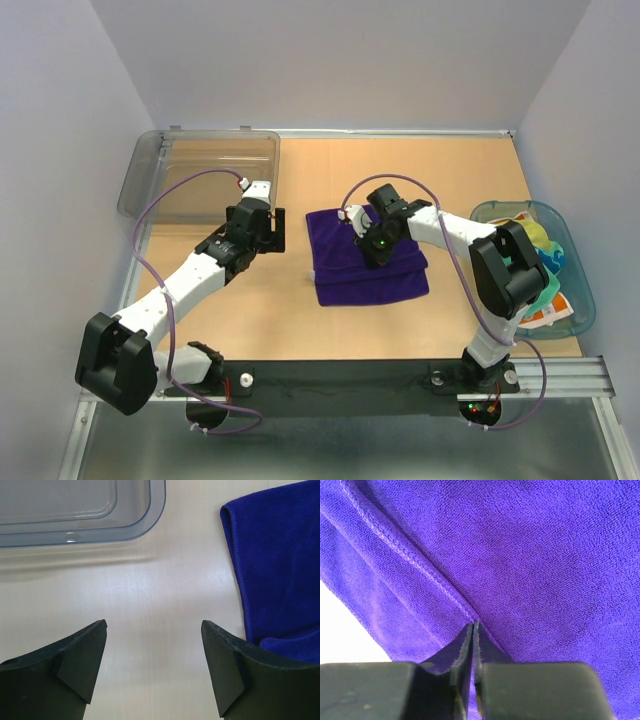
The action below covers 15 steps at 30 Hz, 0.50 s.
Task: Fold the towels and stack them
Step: Fold the towel
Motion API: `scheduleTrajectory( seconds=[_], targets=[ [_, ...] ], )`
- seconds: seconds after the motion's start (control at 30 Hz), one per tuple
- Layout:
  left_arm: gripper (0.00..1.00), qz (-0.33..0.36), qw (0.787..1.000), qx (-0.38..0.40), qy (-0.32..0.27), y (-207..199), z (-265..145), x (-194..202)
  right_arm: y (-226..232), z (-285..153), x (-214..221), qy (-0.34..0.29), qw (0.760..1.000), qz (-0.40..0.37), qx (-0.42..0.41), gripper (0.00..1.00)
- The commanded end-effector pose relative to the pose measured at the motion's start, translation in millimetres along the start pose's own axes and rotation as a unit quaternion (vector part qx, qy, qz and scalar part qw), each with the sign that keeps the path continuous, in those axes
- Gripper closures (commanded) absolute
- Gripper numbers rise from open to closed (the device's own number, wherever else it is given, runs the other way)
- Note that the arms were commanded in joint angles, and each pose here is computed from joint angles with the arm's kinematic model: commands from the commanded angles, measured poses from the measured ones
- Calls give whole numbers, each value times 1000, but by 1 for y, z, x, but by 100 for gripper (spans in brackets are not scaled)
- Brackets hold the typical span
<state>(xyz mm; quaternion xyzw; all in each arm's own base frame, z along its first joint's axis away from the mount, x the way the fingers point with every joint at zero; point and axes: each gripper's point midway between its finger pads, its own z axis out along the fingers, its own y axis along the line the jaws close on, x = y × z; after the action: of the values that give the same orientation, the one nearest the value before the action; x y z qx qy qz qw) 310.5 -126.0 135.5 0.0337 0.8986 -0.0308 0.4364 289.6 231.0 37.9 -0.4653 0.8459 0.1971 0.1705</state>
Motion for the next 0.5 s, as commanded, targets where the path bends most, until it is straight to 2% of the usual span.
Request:
scheduleTrajectory(
  seconds=[0.0,0.47],
  targets=[
    [13,-2,1000,-2,-16,1,1,-8,9,-11,-7,-15,1000,-13,-2,99],
    [13,-4,1000,2,-19,-1,0,-10,62,-19,24,5,999,29,-12,99]
  ],
)
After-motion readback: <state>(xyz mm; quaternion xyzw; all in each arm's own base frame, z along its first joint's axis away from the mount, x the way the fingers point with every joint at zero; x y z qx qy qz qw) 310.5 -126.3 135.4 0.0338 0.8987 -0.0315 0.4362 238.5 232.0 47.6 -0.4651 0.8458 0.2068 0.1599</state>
